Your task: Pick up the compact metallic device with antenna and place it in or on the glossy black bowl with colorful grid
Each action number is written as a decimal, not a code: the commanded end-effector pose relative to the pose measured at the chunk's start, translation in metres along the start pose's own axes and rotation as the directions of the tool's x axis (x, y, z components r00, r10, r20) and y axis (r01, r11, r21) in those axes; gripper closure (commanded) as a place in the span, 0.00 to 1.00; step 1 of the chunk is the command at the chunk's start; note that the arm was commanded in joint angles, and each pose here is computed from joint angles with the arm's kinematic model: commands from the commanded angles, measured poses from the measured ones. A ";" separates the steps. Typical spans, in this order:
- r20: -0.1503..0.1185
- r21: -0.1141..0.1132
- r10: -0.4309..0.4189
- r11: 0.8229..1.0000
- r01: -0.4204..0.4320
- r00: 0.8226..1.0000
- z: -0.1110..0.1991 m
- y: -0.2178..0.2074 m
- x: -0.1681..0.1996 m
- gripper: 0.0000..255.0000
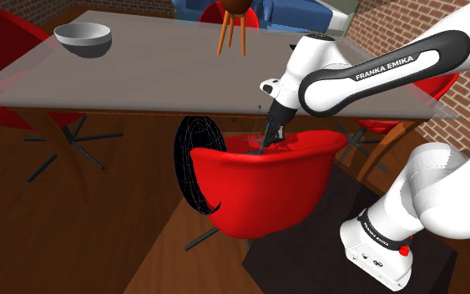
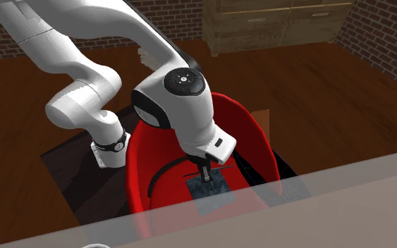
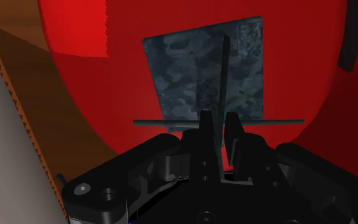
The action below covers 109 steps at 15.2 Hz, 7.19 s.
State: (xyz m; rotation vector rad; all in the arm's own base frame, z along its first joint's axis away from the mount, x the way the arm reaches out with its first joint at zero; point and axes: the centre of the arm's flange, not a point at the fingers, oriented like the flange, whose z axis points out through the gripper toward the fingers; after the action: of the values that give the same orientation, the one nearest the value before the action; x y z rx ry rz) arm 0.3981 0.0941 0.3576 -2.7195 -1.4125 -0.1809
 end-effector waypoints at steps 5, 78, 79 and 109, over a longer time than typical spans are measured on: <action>0.001 0.000 0.000 1.000 0.000 1.000 -0.005 0.000 0.000 1.00; -0.017 0.154 0.377 0.916 -0.370 0.926 -0.100 0.098 0.261 0.00; -0.004 0.179 0.426 0.890 -0.419 0.905 -0.101 0.112 0.268 0.00; -0.003 0.182 0.433 0.886 -0.425 0.901 -0.082 0.107 0.275 1.00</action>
State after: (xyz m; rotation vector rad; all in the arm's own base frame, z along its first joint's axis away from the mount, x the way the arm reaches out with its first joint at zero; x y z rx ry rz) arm 0.6369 0.2463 0.4707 -2.7698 -0.7386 -0.0795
